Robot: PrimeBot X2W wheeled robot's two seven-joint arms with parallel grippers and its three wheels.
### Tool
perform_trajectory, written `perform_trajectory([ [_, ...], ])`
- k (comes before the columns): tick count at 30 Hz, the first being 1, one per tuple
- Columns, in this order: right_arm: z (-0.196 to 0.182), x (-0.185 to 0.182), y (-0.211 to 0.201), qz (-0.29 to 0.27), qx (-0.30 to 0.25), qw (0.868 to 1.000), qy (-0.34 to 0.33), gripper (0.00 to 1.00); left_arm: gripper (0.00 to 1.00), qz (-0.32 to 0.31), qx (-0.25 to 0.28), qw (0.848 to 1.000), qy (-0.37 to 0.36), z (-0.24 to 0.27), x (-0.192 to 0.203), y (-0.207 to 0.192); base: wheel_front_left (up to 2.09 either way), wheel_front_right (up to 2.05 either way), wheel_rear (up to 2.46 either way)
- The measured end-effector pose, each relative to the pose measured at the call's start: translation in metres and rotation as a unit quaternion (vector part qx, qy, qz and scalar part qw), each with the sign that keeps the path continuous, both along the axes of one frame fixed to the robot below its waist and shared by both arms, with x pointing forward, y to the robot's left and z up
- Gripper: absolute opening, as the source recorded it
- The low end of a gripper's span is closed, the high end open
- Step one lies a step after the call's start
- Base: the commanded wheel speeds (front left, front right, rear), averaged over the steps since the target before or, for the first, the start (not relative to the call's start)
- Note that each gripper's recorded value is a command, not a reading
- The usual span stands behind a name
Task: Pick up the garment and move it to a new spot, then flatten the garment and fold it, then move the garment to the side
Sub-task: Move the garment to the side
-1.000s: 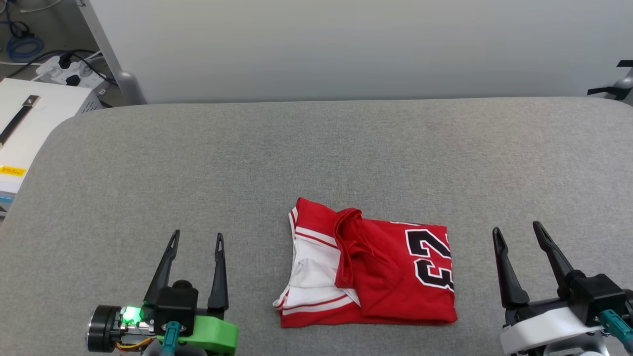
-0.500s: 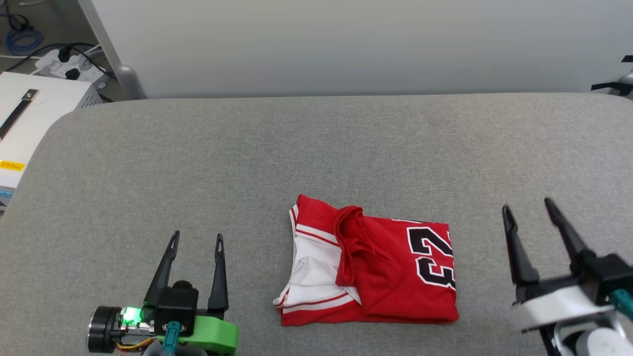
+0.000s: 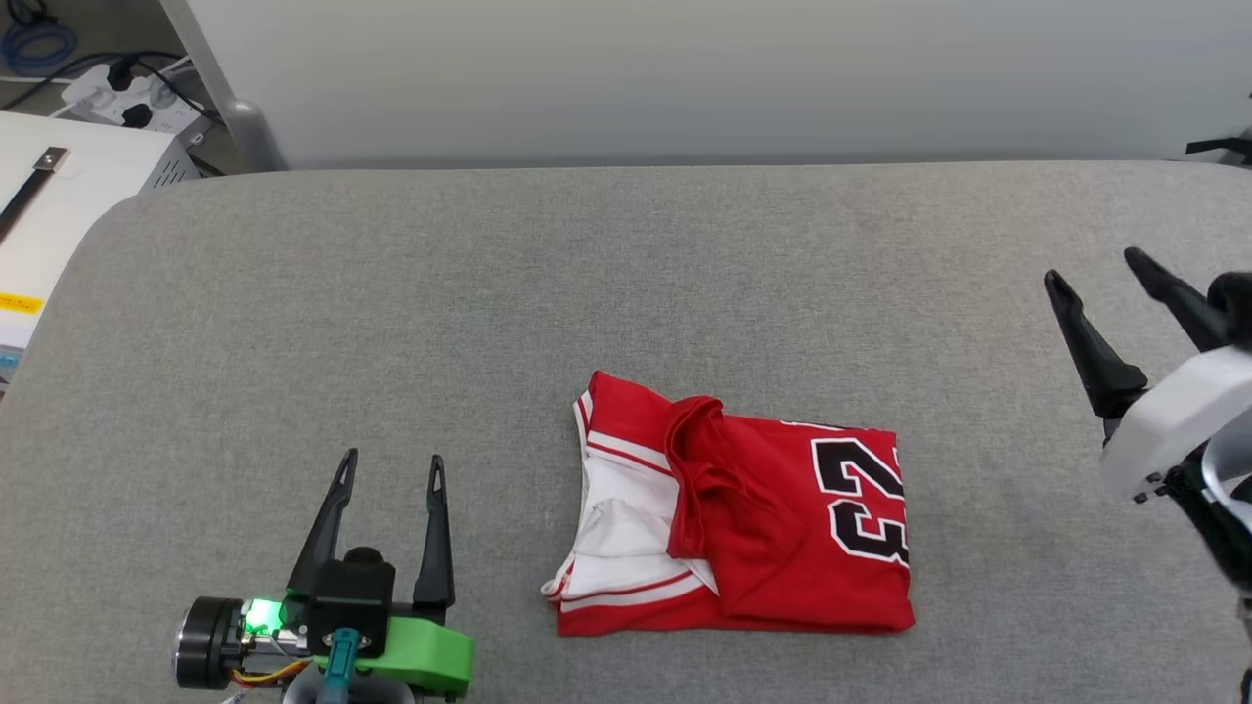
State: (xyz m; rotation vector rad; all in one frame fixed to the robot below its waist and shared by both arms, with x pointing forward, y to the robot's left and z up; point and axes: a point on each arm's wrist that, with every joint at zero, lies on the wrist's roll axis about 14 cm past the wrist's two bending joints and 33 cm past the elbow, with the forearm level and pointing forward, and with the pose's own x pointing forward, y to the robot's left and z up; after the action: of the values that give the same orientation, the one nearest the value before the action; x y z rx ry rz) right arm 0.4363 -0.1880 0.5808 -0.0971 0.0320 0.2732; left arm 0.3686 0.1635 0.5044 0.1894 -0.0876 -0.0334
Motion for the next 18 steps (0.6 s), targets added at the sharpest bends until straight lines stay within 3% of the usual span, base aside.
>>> perform_trajectory([
  [6,-0.044,-0.007,0.003,0.034,0.035,0.983,0.174,1.0,1.0,0.003,-0.003,1.0,0.006,-0.004,0.002,0.001,0.0,0.0,0.0],
  [12,-0.101,-0.032,0.02,0.075,0.081,0.935,0.338,1.0,1.0,0.008,-0.005,1.0,0.011,-0.008,0.007,0.003,0.0,0.0,0.0],
  [18,-0.14,-0.049,0.036,0.1,0.093,0.897,0.42,1.0,1.0,0.013,-0.007,1.0,0.017,-0.012,0.017,0.005,0.0,0.0,0.0],
])
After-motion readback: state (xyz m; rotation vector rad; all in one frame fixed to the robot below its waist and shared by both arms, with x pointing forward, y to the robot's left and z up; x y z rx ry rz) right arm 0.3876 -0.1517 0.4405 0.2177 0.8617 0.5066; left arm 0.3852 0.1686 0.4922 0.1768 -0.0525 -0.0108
